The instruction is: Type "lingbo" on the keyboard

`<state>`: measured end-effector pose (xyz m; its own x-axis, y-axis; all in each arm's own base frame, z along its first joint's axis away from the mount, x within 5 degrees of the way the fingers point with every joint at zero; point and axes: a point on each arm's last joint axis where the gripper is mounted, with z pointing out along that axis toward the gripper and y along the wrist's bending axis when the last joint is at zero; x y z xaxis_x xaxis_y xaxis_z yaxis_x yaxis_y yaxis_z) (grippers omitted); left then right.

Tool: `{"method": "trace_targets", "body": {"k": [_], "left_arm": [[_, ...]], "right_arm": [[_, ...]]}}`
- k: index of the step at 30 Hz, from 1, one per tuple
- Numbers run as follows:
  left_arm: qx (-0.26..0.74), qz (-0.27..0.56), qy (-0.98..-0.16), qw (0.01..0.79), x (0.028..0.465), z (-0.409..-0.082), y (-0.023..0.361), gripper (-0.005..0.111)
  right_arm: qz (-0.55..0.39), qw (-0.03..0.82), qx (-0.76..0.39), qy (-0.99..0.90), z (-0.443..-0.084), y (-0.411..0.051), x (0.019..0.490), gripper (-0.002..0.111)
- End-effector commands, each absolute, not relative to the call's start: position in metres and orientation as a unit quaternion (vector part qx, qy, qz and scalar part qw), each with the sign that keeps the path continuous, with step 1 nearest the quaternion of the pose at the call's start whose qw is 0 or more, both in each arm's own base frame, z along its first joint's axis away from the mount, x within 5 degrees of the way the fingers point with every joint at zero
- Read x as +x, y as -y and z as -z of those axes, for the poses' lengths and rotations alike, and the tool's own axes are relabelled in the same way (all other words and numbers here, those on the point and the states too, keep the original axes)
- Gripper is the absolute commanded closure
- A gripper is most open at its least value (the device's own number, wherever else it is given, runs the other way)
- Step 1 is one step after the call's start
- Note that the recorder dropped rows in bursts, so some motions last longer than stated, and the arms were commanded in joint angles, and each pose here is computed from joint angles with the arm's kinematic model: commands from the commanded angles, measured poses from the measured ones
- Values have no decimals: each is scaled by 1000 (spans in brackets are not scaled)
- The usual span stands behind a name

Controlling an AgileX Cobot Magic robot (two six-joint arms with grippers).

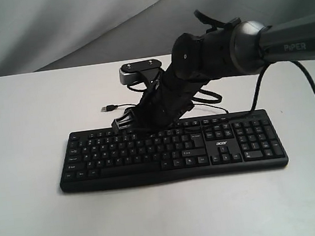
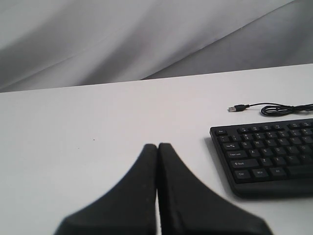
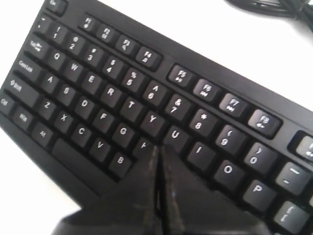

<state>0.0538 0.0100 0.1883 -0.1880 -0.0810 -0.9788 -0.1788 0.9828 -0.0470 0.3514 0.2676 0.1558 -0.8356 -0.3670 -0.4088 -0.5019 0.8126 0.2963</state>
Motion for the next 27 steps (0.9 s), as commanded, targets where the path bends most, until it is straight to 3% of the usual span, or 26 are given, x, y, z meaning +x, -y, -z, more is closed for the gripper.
{"method": "trace_targets", "body": {"k": [1,27], "left_arm": [[-89,-35,-768,633,54,-187,-10,106],[-89,-35,-768,633,54,-187,-10,106]], "right_arm": [[-197,163,-260,-931,-160,-280,339,108],[-190,178,-266,-928,-143,-288,329,108]]}}
